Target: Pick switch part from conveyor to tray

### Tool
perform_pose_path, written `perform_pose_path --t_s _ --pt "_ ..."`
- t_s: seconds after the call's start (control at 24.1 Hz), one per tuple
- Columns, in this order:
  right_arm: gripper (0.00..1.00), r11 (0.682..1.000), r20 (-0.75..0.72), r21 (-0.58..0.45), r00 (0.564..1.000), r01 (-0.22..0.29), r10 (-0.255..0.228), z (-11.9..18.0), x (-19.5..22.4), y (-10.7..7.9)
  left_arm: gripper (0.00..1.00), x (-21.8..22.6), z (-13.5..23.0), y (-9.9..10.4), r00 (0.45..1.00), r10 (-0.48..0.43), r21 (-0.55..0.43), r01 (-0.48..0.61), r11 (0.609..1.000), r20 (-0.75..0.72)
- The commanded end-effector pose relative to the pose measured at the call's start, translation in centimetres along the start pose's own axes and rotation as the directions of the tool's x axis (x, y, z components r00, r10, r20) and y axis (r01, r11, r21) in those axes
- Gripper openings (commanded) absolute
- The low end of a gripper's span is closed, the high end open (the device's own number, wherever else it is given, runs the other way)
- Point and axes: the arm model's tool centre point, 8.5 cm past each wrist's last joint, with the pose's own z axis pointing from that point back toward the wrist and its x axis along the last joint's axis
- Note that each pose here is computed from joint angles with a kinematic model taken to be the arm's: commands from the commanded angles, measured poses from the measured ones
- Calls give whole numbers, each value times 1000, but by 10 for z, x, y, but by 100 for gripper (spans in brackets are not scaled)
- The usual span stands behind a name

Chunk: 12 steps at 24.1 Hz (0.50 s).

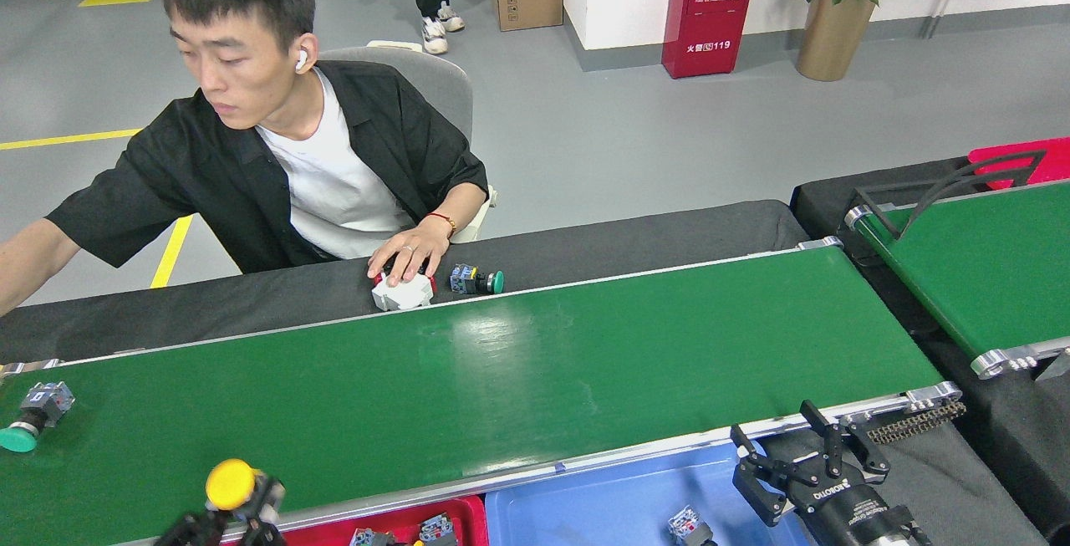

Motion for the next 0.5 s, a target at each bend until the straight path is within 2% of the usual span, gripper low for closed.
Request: perform_pose_path --t_s 0.0,0.21,0.46 --pt "100 1000 -4 -13 1000 -11 11 2 -5 -6 100 7 5 3 998 -3 21 2 1000 56" --pt "100 999 -27 -27 999 -27 26 7 -20 -12 100 4 8 1 999 4 15 -5 1000 37" --pt "100 997 -31 -53 998 -51 50 13 -40 -23 100 -41 35 3 991 -12 15 14 1000 -130"
